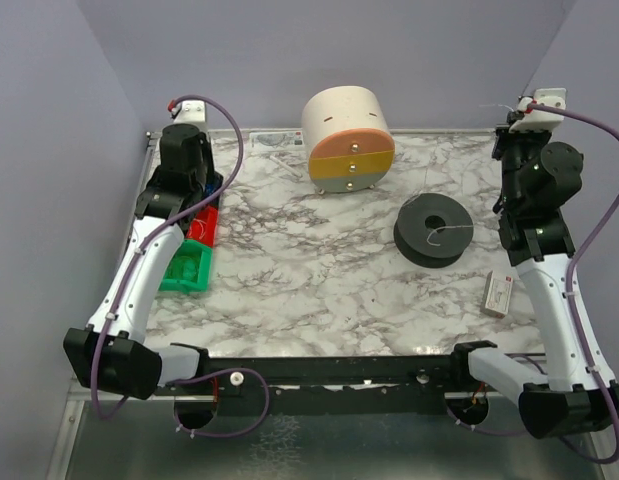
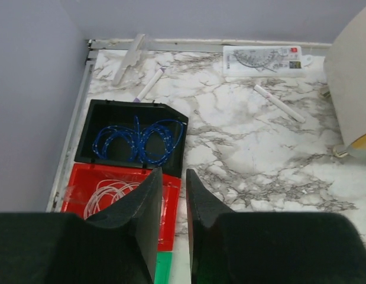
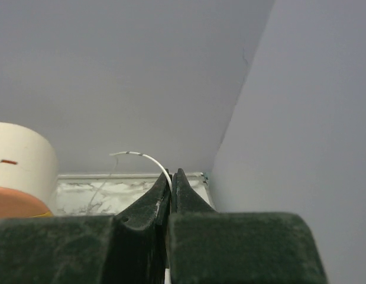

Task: Wrap the cables
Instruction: Adjust the cable at the center of the board.

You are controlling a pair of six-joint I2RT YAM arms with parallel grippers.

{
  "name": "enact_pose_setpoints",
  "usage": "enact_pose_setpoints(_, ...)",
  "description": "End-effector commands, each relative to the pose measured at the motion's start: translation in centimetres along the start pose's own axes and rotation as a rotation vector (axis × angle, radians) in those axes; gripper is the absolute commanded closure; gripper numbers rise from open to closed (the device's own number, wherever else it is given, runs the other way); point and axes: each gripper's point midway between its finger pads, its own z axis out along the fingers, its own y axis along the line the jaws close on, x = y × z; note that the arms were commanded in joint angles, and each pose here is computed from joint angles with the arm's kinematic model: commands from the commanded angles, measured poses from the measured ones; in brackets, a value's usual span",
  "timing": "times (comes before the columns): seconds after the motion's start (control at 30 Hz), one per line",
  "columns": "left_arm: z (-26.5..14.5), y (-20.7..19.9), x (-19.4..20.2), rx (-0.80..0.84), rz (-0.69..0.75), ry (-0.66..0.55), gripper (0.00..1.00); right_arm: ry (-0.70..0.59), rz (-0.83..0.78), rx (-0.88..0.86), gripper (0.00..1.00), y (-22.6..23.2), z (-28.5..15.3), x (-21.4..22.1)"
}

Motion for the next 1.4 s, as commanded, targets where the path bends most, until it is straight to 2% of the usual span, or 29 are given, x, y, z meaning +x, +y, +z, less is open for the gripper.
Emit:
enact_pose_setpoints(0.0, -1.1, -3.8, -0.7, 0.241, 0.001, -0.045, 0.67, -0.024, 0.042, -0.327, 0.99, 4.9, -2.0, -2.1)
enact_pose_setpoints(0.13, -4.6, -10.5, -1.9, 0.656, -0.023, -0.096, 0.29, -0.033, 0.128, -0.639, 0.99, 9.6, -4.5, -4.4)
enact_pose_setpoints(0.3, -5.7, -15.6, -1.7, 0.860, 0.025, -0.076, 0.02, -0.085, 0.241, -0.889, 0.99, 12.0, -7.3, -9.7)
enact_pose_setpoints(0.57, -7.0, -22.9, 3.5, 1.095, 0.110, 0.057, 0.01, -0.143, 0.359, -1.119, 0.99, 13.2, -11.0, -15.0)
enact_pose_setpoints(0.73, -8.0, -25.4, 6.5, 1.205, 0.138, 0.135, 0.01, -0.156, 0.398, -1.209, 0.99, 13.4, -12.7, -16.4)
enact_pose_setpoints(0.93, -12.6, -27.6, 11.5, 1.434, 0.148, 0.276, 0.01, -0.176, 0.422, -1.261, 0.99, 13.5, -13.7, -17.4)
enact_pose_setpoints(1.07, -15.7, -27.9, 13.7, 1.543, 0.176, 0.319, 0.01, -0.182, 0.434, -1.280, 0.99, 13.6, -13.7, -17.8)
enact_pose_setpoints(1.2, -15.9, -28.2, 16.2, 1.533, 0.244, 0.350, 0.01, -0.191, 0.437, -1.293, 0.99, 13.5, -13.8, -18.4)
enact_pose_setpoints(1.3, -15.3, -29.0, 17.3, 1.533, 0.235, 0.403, 0.05, -0.202, 0.437, -1.295, 0.99, 13.4, -13.7, -19.0)
enact_pose_setpoints(1.37, -15.6, -30.1, 17.6, 1.558, 0.224, 0.431, 0.04, -0.205, 0.438, -1.295, 0.99, 13.3, -13.6, -19.3)
